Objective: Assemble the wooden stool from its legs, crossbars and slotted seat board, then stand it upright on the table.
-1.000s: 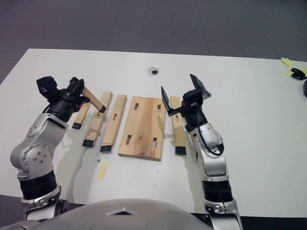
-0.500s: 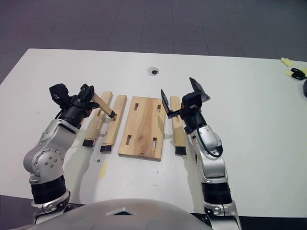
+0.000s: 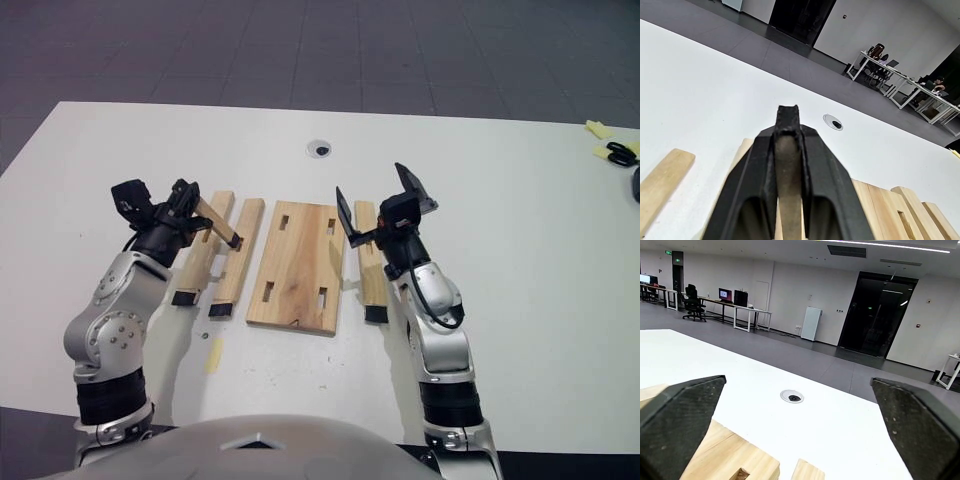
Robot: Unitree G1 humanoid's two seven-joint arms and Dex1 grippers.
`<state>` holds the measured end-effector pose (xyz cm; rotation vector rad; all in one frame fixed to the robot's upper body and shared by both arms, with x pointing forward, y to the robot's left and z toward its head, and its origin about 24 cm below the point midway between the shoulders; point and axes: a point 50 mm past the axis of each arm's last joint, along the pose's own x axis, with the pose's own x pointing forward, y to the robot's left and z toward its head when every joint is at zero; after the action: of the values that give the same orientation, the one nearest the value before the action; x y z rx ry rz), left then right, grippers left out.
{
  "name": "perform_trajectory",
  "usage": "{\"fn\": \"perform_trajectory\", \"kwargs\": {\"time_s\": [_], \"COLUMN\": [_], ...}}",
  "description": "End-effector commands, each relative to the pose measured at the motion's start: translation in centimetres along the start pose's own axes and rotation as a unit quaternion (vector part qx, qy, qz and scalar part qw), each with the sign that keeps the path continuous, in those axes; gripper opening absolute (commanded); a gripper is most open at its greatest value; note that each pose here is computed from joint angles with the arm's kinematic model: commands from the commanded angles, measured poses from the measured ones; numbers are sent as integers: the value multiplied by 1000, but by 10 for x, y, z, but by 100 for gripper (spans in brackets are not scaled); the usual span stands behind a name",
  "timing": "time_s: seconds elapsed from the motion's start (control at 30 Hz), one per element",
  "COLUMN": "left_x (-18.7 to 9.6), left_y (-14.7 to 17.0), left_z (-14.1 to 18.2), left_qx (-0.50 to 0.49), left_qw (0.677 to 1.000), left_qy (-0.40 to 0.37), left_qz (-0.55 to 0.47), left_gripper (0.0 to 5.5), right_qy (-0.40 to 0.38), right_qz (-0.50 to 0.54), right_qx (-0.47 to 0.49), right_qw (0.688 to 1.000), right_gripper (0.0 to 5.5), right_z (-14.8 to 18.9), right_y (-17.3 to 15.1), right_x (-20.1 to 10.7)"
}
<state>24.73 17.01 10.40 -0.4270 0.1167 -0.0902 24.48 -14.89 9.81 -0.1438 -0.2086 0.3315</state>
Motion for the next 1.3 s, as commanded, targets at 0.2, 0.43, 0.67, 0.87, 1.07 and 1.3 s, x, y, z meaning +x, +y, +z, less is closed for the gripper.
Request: {"fn": "perform_trajectory", "kwargs": {"time_s": [0.2, 0.43, 0.67, 0.87, 1.07, 1.3], "left_x": [0, -4, -3, -4, -5, -7], "left_y": [4, 3, 1, -5, -7, -2], "left_z": [-6, -17, -5, 11, 9, -4], "left_qx": [26, 40, 60, 57, 51, 17], "left_qw": [1000, 999, 998, 997, 998, 1000], "left_qy": [6, 15, -12, -40, -31, -8], "left_qz": [-1, -2, -9, -17, -20, -8], "left_gripper": [42, 42, 42, 42, 42, 42], "right_qy": [7, 10, 12, 14, 16, 18], "right_qz": [0, 1, -1, 0, 0, 1], "right_qx": [-2, -4, -4, -5, -5, -6], "right_qw": [1000, 1000, 1000, 1000, 1000, 1000], "right_gripper": [540, 540, 540, 540, 540, 540], "right_z": [-1, -2, -3, -3, -4, -5], "right_y": [0, -1, 0, 1, 1, 1], "right_x": [-1, -1, -1, -1, -3, -2]}}
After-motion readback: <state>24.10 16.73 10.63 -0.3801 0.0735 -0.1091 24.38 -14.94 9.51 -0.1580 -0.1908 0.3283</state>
